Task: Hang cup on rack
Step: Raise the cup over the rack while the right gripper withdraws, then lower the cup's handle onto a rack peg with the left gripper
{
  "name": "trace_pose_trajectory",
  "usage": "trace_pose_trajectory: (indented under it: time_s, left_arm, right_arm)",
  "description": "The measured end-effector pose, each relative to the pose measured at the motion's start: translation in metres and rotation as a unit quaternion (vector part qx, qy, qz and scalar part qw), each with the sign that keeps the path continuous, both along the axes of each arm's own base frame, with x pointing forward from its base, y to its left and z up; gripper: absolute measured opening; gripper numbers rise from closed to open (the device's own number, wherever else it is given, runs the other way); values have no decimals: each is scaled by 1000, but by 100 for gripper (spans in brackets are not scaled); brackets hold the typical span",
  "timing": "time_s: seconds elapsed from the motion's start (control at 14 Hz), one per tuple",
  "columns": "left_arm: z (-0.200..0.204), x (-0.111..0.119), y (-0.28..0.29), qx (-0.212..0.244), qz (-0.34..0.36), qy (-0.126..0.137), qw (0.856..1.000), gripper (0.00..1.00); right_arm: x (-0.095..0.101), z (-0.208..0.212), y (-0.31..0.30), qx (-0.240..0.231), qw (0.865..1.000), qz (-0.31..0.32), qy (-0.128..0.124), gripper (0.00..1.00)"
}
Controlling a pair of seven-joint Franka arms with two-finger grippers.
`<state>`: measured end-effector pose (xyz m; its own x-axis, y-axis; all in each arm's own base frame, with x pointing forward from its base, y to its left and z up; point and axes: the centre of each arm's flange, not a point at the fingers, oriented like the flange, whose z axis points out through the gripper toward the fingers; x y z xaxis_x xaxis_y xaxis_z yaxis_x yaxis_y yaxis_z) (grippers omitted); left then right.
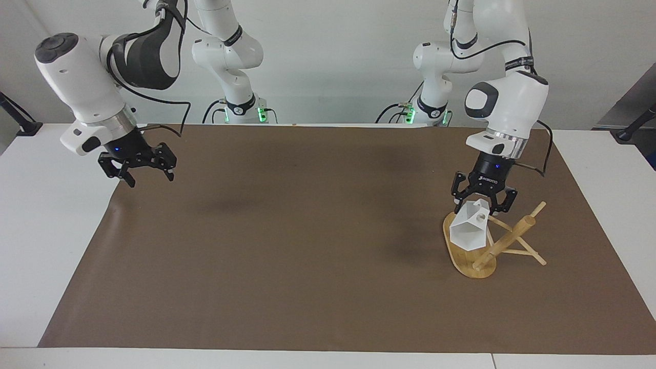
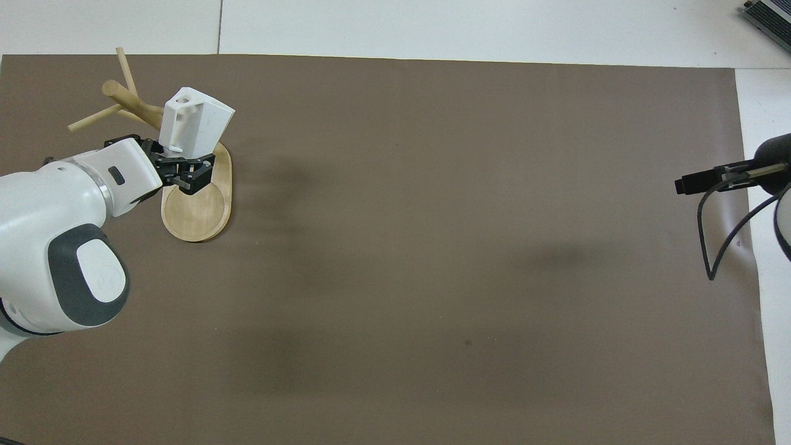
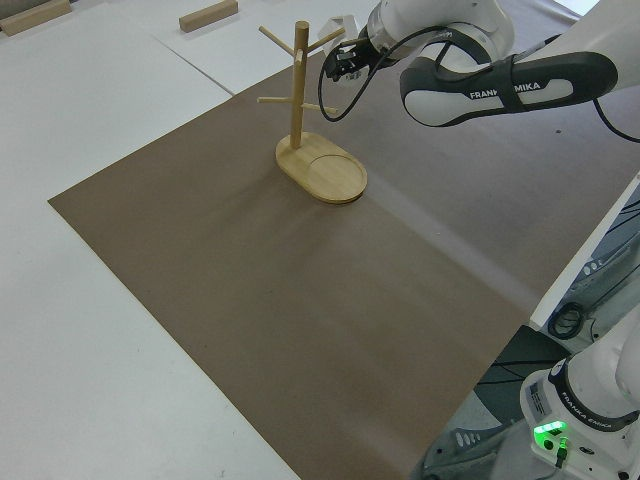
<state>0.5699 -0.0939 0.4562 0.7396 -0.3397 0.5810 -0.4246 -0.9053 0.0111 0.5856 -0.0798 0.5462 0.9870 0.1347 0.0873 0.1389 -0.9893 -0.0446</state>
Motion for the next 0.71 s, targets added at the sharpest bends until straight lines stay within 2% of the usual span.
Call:
trace_pose_trajectory:
  time_s: [0.28,0.5,0.71]
  left_arm:
    - [-4,1,-8,-16,21,5,1000,73]
    - [-8,4,-2,-17,32,2,999,73]
    - [-9,5,1,-23,46,5,999,73]
  right_arm:
    - [-9,47,7,5,1000,-21,16,100]
    - [-17,65,16,10,998,-45,36,100]
    - [-32,86,18,13,998,-56,41,100]
